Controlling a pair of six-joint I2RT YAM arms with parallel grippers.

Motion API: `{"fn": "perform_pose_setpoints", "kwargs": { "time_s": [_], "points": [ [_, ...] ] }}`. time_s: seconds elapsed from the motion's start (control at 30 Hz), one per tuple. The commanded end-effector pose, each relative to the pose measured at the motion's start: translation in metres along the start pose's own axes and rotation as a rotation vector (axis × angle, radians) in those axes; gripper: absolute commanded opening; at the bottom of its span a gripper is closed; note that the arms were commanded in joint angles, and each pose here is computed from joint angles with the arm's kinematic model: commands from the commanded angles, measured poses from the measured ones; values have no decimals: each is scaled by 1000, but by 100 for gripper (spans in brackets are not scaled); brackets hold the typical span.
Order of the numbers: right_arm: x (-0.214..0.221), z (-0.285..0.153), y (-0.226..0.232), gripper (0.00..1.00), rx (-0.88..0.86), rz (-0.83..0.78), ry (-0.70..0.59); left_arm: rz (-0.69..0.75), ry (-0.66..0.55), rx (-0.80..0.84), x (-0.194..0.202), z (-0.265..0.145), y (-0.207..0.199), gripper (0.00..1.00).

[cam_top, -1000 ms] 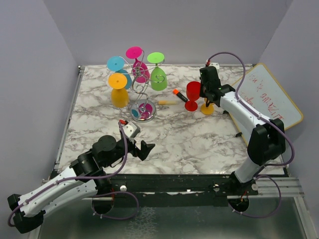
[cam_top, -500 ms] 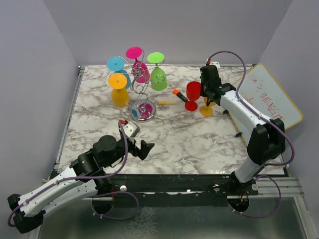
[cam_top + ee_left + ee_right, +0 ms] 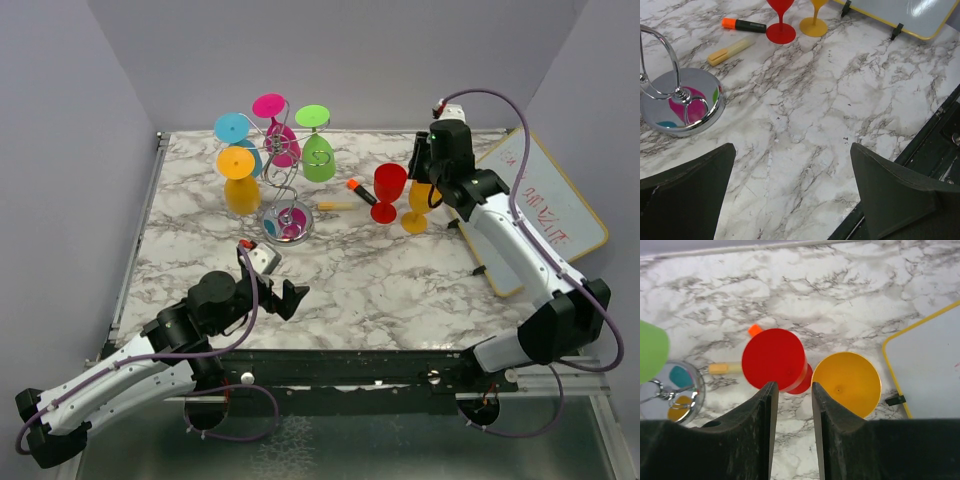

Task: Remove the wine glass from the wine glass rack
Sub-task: Place the wine glass at the center of the board, then pick up the wine glass from the wine rack.

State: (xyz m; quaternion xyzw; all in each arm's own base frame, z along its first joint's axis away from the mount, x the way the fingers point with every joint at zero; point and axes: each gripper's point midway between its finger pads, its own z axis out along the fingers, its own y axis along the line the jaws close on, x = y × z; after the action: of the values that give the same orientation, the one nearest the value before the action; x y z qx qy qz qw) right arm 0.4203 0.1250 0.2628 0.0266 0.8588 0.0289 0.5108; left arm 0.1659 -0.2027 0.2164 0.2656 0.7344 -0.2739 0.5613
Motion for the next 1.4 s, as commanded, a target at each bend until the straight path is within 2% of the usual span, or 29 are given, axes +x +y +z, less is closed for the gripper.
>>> {"fn": "perform_pose_setpoints", "kwargs": {
  "time_s": [0.0, 0.17, 0.5, 0.83, 1.37],
  "points": [
    [-21, -26, 19, 39, -142, 47, -65, -14, -20, -45, -11, -3, 7, 99],
    [-31, -40, 54, 43, -336, 105, -71, -71, -24, -78, -13, -3, 10, 99],
    [-48, -44, 123, 48, -673, 203, -23, -53, 21, -103, -9, -1, 14, 99],
    [-85, -30, 156, 50, -791, 330, -58, -29, 23, -122, -7, -1, 19, 99],
    [-109, 4, 209, 52, -1004, 401, 26, -16, 32, -90, -5, 3, 13, 99]
  ]
}}
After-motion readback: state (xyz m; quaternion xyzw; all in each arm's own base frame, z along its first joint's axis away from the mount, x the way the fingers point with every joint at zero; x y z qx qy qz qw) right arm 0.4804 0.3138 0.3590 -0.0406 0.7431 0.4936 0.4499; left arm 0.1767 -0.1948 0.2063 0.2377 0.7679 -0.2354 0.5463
